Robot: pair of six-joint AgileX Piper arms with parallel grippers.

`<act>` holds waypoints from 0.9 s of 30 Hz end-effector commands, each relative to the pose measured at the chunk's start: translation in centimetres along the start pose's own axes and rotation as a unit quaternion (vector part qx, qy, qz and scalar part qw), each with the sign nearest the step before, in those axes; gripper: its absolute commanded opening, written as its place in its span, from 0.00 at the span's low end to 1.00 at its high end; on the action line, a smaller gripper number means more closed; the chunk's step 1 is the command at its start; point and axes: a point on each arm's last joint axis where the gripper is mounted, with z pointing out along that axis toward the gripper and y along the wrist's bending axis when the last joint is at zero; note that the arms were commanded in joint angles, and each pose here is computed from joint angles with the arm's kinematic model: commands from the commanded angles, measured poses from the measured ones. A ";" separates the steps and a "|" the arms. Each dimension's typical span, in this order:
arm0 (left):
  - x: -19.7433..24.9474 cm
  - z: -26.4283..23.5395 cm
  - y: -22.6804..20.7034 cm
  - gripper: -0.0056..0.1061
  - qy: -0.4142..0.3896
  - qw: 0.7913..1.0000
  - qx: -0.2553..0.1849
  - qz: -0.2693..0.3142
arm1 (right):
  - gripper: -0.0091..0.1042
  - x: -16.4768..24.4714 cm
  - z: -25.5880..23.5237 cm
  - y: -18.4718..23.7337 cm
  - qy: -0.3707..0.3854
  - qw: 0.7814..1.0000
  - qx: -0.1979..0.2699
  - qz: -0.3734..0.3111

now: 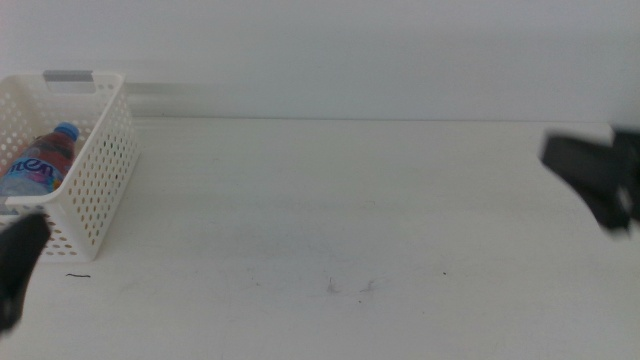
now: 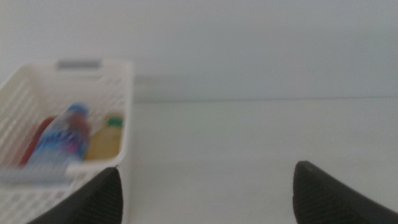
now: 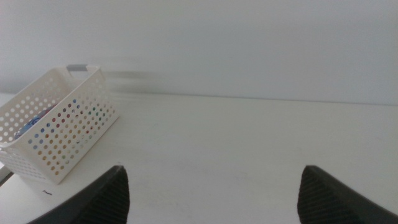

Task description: Use arms to grab the bottles and put them into the dustbin to the left of the table.

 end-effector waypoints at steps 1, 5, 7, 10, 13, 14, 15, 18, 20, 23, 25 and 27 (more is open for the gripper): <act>2.3 -0.7 0.5 0.89 -0.017 1.000 -0.019 -0.011 | 0.86 2.0 -1.1 -0.7 -0.033 0.999 0.006 -0.006; 6.0 -1.2 1.0 0.89 -0.026 0.998 -0.044 -0.028 | 0.86 7.5 -2.7 -3.2 -0.028 0.994 0.061 -0.089; 7.7 -1.1 1.2 0.89 -0.026 0.998 -0.053 -0.037 | 0.86 9.7 -3.3 -4.4 -0.022 0.991 0.097 -0.085; 9.4 -0.9 1.5 0.89 -0.024 0.997 -0.064 -0.040 | 0.86 12.3 -4.0 -5.7 -0.028 0.986 0.147 -0.070; 10.6 -0.6 1.7 0.89 -0.010 0.997 -0.067 -0.042 | 0.86 14.2 -4.6 -6.5 -0.040 0.980 0.184 -0.064; 10.8 -0.5 1.7 0.89 -0.007 0.997 -0.067 -0.042 | 0.86 14.8 -4.8 -6.7 -0.046 0.978 0.191 -0.064; 11.0 -0.4 1.7 0.89 -0.009 0.997 -0.068 -0.043 | 0.86 15.3 -5.0 -6.8 -0.054 0.977 0.197 -0.063; 11.6 -0.1 1.9 0.89 -0.016 0.996 -0.070 -0.046 | 0.86 16.1 -5.6 -6.8 -0.087 0.972 0.206 -0.067; 11.5 -0.1 1.9 0.89 -0.017 0.996 -0.070 -0.046 | 0.86 16.3 -6.1 -6.7 -0.098 0.971 0.208 -0.070; 11.6 -0.1 1.9 0.89 -0.012 0.997 -0.071 -0.042 | 0.86 16.3 -6.3 -6.7 -0.103 0.968 0.213 -0.088; 11.6 -0.1 1.9 0.89 -0.012 0.997 -0.071 -0.042 | 0.86 16.1 -6.4 -6.6 -0.114 0.966 0.212 -0.092; 11.6 -0.1 1.9 0.89 -0.012 0.997 -0.071 -0.042 | 0.86 16.1 -6.4 -6.6 -0.117 0.966 0.210 -0.089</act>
